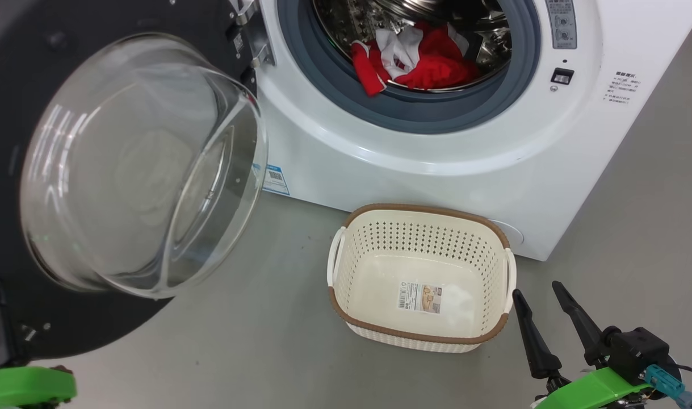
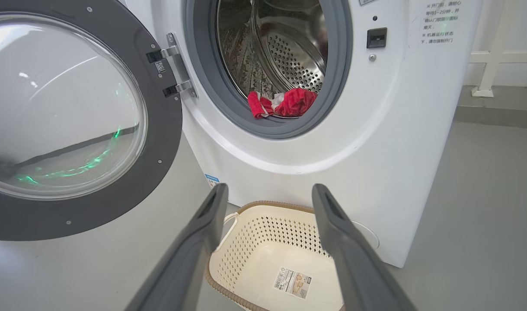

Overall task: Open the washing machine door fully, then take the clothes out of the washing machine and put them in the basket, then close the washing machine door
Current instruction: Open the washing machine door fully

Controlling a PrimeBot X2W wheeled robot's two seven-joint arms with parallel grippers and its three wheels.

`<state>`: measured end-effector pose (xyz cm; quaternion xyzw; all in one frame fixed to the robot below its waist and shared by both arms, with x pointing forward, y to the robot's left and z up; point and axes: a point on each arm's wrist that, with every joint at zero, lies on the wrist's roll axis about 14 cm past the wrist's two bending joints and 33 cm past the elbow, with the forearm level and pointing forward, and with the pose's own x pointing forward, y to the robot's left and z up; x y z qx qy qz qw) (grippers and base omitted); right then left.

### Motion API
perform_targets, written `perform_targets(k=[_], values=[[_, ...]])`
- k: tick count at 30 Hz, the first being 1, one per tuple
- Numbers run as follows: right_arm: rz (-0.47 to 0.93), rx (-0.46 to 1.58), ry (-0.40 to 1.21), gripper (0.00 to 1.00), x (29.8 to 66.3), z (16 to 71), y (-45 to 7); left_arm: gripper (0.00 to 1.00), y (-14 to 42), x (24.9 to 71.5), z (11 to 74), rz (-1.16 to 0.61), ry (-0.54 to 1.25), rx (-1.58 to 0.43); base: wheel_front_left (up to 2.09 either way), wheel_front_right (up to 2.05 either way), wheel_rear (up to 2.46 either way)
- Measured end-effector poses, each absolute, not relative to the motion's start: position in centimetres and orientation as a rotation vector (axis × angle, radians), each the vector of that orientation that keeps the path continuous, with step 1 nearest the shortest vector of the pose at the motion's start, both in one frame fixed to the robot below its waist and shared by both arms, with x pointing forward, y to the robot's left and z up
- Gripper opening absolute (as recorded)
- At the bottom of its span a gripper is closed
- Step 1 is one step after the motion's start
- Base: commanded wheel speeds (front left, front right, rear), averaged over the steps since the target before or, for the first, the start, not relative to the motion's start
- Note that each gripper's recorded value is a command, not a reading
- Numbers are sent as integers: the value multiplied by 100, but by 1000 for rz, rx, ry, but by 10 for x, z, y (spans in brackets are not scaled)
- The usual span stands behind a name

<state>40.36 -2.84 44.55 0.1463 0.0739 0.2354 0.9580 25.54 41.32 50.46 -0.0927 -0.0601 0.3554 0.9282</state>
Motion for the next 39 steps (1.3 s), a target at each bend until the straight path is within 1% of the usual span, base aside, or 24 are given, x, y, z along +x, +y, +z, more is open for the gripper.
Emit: perform_targets(k=[10, 20, 26, 39], values=[[462, 298, 170, 100, 406, 437, -34, 0, 444, 259, 508, 786, -107, -154, 0, 0, 0], [449, 290, 175, 100, 413, 431, -41, 0, 460, 272, 506, 816, -84, -136, 0, 0, 0], [445, 290, 164, 100, 420, 433, -42, 0, 464, 277, 505, 832, -82, -139, 0, 0, 0], [450, 267, 137, 100, 419, 442, -42, 0, 463, 274, 508, 832, -97, -153, 0, 0, 0]])
